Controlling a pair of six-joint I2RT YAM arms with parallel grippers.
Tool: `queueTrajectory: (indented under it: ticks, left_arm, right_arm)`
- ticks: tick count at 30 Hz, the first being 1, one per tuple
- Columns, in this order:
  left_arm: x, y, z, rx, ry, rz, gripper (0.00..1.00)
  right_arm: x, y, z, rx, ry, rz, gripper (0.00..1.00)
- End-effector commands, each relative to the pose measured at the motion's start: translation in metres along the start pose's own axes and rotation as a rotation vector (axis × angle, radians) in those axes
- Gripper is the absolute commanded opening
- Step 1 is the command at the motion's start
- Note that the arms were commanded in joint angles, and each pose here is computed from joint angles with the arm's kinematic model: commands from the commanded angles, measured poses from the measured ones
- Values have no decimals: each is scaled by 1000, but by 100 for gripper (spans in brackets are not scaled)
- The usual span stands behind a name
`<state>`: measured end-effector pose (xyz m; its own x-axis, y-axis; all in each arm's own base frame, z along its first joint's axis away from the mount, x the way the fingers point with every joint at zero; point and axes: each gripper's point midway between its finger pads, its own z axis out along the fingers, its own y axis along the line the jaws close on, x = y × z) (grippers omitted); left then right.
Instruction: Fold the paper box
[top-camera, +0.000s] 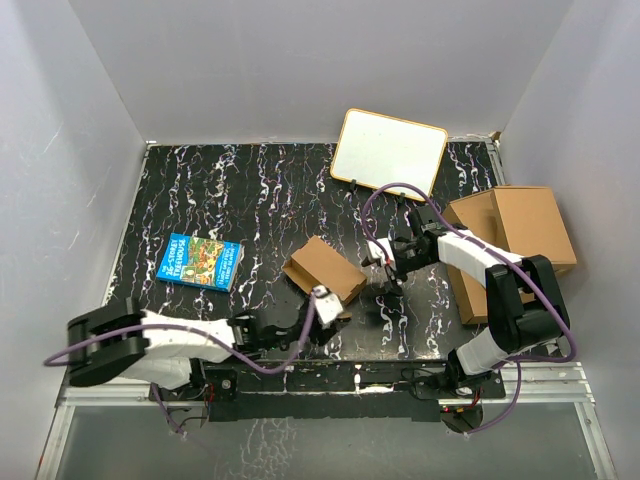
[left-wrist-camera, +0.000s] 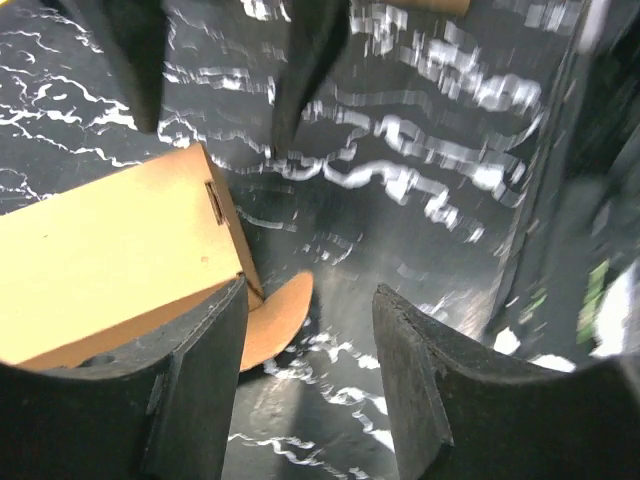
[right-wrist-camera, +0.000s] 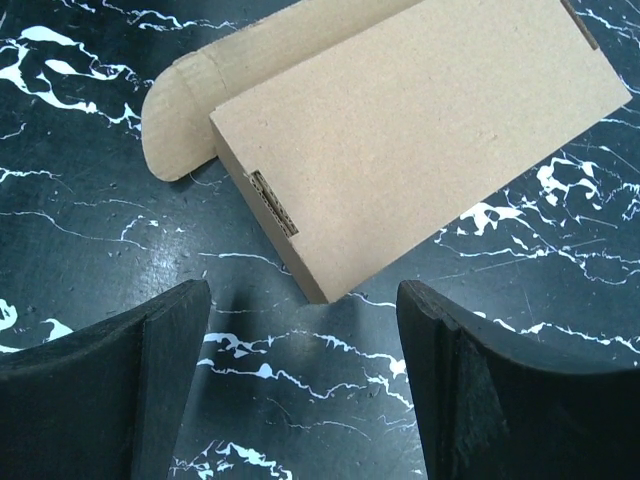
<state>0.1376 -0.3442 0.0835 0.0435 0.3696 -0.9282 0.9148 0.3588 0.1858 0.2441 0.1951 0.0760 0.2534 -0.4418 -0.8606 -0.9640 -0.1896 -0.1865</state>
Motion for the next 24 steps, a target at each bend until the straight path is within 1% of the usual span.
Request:
queueTrajectory:
  ticks: [1,3,4,5,7,8,11,14,17,21,24]
  left_arm:
    - [-40,17,-26,-103,-98,-422,52]
    - [-42,27,-33,-127,-75,-593,47]
    - [-45,33,-34,-124,-82,-678,44]
    - [-49,37,-35,-113,-97,-750,40]
    - [-49,54,-37,-143,-116,-900,30]
    - [-48,60,-37,-156,-117,-964,28]
    - [-39,73,-33,-211,-85,-1121,29]
    - [-30,77,-26,-241,-32,-1205,30]
    - [-16,81,-18,-297,34,-1242,32]
    - [-3,88,-9,-351,97,-1254,33]
    - [8,95,-7,-403,162,-1230,34]
  right_arm:
    - [-4,-12,-5,24,-10,-40,80]
    - [-3,-14,-6,29,-1,-36,80]
    - [-3,-15,-6,33,1,-31,78]
    - [-4,-16,-6,39,-1,-29,78]
    - [-3,-17,-5,48,-4,-25,76]
    - [-2,-18,-5,54,-5,-22,75]
    - [2,-19,-4,61,6,-11,71]
    - [6,-19,-3,70,13,-14,67]
    - [11,-18,-2,69,29,-15,62]
    - [19,-13,2,51,61,-24,55]
    - [21,-7,6,24,77,-53,51]
